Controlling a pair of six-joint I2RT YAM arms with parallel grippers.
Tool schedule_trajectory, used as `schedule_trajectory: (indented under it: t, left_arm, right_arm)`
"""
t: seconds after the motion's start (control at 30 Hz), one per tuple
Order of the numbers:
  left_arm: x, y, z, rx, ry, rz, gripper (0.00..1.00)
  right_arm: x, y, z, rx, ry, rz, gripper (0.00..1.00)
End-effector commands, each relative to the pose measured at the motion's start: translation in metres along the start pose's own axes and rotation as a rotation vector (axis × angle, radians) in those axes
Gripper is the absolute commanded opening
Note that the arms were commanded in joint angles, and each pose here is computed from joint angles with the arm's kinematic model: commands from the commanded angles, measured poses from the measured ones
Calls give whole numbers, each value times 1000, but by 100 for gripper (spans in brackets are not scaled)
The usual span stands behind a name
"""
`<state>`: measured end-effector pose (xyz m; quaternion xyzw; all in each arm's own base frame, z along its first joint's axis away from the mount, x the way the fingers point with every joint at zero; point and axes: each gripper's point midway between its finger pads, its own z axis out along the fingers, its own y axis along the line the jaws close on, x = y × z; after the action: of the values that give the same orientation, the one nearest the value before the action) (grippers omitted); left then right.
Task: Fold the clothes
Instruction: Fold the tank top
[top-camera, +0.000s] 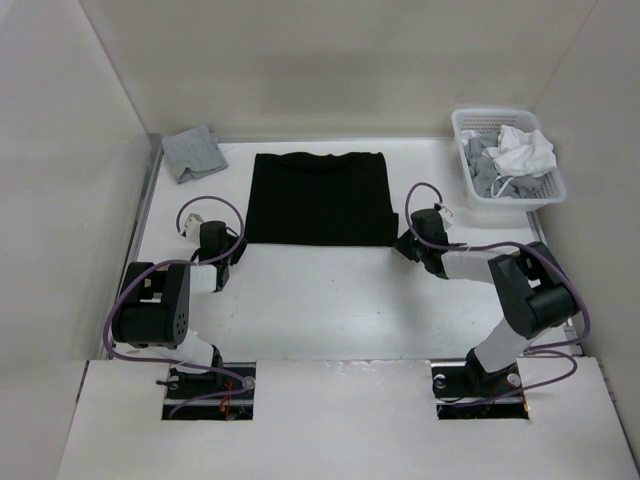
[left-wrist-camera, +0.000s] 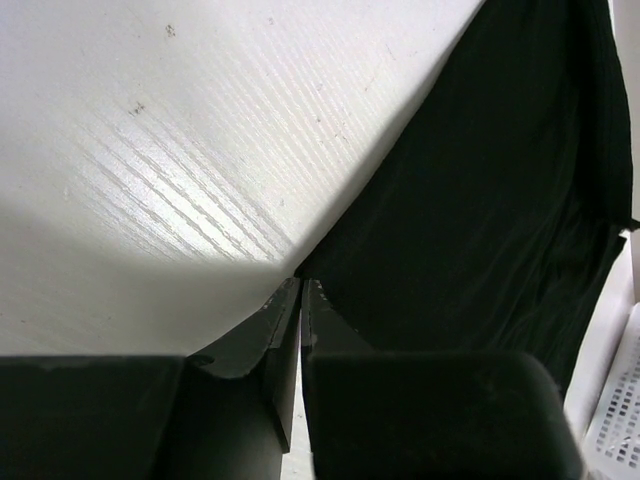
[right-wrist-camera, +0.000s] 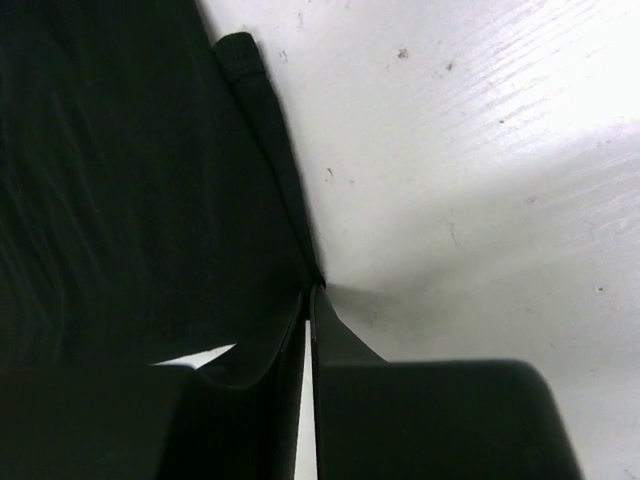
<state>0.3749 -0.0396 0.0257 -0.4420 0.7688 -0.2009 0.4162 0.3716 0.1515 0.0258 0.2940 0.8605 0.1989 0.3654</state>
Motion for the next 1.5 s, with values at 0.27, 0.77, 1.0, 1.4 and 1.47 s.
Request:
schedule_trajectory:
  t: [0.27,0.77,1.0,1.4,1.47]
  left_arm:
    - [-50,-102,-78,316,-160,25,0]
    - [-149,-203,-368,784,-492,74,0]
    - [-117,-184,-281,614,-372,102,0]
    - [-67,-132,-45,267,-153,82,0]
    - [-76,-143,-20,281,-111,33,0]
  right_arm:
    - [-50,65,-82,-234,-268,-125,0]
    - [-129,134,-395,-606,-566,-259,1]
    - [-99,152,-322,-571,-450,-327,2]
    - [-106,141,-69,-423,-150,-186,1]
    - [-121,150,-48,-419,-144,-172,1]
